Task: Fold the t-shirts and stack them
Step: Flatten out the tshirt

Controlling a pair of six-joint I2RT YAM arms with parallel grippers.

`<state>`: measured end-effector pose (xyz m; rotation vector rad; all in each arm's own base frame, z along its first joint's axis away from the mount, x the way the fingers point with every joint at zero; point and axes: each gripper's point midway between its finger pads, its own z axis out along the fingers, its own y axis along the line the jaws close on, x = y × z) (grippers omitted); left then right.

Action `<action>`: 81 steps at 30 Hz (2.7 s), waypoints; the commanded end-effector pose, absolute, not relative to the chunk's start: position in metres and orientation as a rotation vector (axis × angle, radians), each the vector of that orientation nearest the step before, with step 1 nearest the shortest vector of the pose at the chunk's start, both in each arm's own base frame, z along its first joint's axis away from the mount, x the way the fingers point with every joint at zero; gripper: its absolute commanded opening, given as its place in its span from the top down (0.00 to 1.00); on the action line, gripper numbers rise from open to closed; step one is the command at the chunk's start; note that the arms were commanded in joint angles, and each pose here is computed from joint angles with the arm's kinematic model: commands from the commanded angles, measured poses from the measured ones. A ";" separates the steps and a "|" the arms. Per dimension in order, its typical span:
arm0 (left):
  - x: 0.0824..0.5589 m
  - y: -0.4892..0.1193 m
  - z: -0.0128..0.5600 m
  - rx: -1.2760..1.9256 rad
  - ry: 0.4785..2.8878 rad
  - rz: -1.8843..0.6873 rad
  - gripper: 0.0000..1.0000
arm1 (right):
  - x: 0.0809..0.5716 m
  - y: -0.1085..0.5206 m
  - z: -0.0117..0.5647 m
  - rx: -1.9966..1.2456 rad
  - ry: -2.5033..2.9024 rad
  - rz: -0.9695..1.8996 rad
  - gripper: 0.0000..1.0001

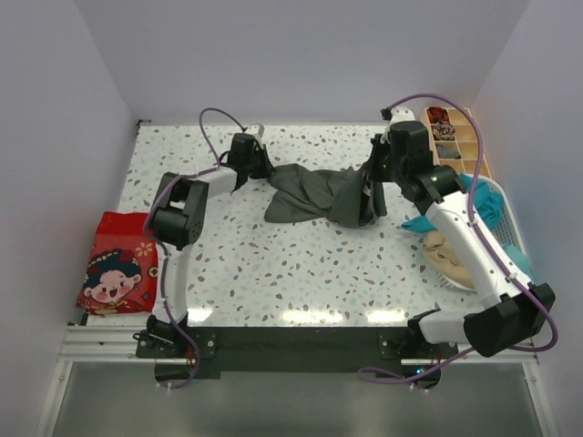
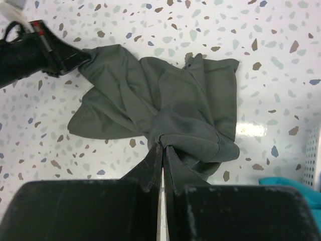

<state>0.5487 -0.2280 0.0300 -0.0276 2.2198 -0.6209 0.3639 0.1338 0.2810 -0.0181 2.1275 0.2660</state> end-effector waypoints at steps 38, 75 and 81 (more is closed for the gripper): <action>0.223 -0.005 0.517 -0.290 1.448 -0.158 1.00 | 0.251 0.037 0.483 0.111 1.644 0.111 1.00; 0.252 -0.009 0.483 -0.305 1.588 -0.098 1.00 | 0.258 0.085 0.454 -0.084 1.715 0.300 1.00; 0.328 -0.032 0.433 -0.280 1.700 -0.087 1.00 | 0.326 0.101 0.404 -0.079 1.847 0.215 1.00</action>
